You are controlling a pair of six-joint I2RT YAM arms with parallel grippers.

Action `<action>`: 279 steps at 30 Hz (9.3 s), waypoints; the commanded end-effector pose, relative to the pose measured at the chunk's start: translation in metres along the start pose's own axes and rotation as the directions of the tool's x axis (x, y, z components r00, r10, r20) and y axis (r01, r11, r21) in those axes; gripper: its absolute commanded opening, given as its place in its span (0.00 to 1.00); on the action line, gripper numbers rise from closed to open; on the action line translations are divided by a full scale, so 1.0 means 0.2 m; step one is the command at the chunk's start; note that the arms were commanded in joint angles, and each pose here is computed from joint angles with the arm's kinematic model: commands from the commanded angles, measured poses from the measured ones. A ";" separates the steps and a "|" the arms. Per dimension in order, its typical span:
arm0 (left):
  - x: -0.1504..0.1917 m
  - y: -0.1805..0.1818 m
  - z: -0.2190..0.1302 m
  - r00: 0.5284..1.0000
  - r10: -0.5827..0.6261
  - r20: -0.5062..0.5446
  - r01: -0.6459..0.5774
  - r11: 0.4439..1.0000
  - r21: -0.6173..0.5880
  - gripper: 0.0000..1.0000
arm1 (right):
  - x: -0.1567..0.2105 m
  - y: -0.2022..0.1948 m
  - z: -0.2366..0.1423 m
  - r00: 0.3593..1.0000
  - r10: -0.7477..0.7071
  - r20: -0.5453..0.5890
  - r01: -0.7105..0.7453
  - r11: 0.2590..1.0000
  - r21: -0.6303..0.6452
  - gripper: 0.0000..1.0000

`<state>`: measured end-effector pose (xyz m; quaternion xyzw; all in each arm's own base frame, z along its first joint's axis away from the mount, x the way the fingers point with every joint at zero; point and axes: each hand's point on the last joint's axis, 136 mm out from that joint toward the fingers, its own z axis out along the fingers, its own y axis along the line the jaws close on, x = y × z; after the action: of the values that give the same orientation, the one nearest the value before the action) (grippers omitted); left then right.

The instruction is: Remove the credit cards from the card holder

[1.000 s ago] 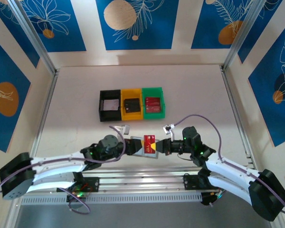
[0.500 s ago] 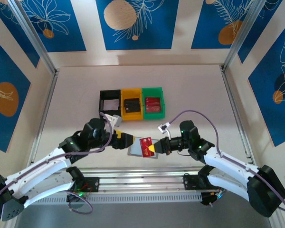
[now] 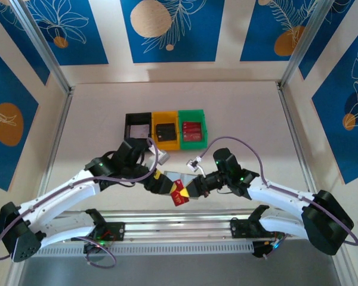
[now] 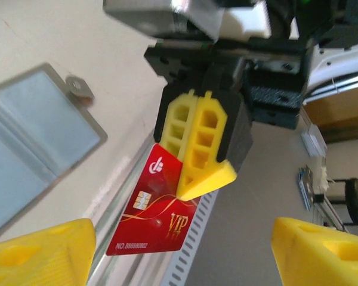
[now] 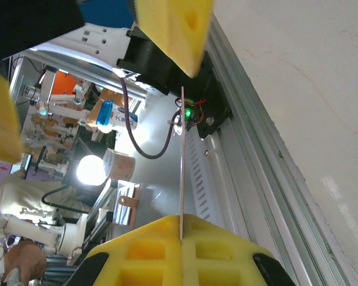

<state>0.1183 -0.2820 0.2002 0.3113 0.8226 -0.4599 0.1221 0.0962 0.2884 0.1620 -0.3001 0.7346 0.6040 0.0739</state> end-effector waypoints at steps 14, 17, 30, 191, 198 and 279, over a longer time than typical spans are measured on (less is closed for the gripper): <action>0.05 -0.07 0.02 0.995 0.036 -0.091 -0.027 0.994 0.102 0.51 | 0.02 0.11 0.05 0.994 -0.072 -0.083 0.066 0.995 -0.072 0.00; 0.06 -0.07 0.02 0.995 0.034 -0.096 -0.023 0.993 0.113 0.44 | 0.01 0.13 0.05 0.993 -0.078 -0.086 0.072 0.994 -0.077 0.00; 0.09 -0.10 0.03 0.991 0.030 -0.129 -0.009 0.986 0.164 0.18 | 0.01 0.16 0.06 0.990 -0.106 -0.096 0.097 0.991 -0.097 0.00; -0.14 0.71 -0.78 0.879 0.090 0.469 0.317 0.625 -0.714 1.00 | -0.91 -1.06 -0.55 0.934 0.317 0.168 -0.334 0.601 0.726 0.00; -0.14 0.70 -0.78 0.878 0.093 0.470 0.315 0.626 -0.713 1.00 | -0.91 -1.11 -0.53 0.928 0.339 0.154 -0.339 0.599 0.725 0.00; -0.13 0.71 -0.75 0.886 0.081 0.457 0.308 0.634 -0.709 1.00 | -1.01 -1.22 -0.65 0.905 0.384 0.184 -0.367 0.483 0.795 0.25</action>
<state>0.2405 -0.1127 0.2008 0.0544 0.9061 -0.1346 0.3974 0.4193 0.2213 0.0829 -0.0764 0.9736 0.2045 0.0668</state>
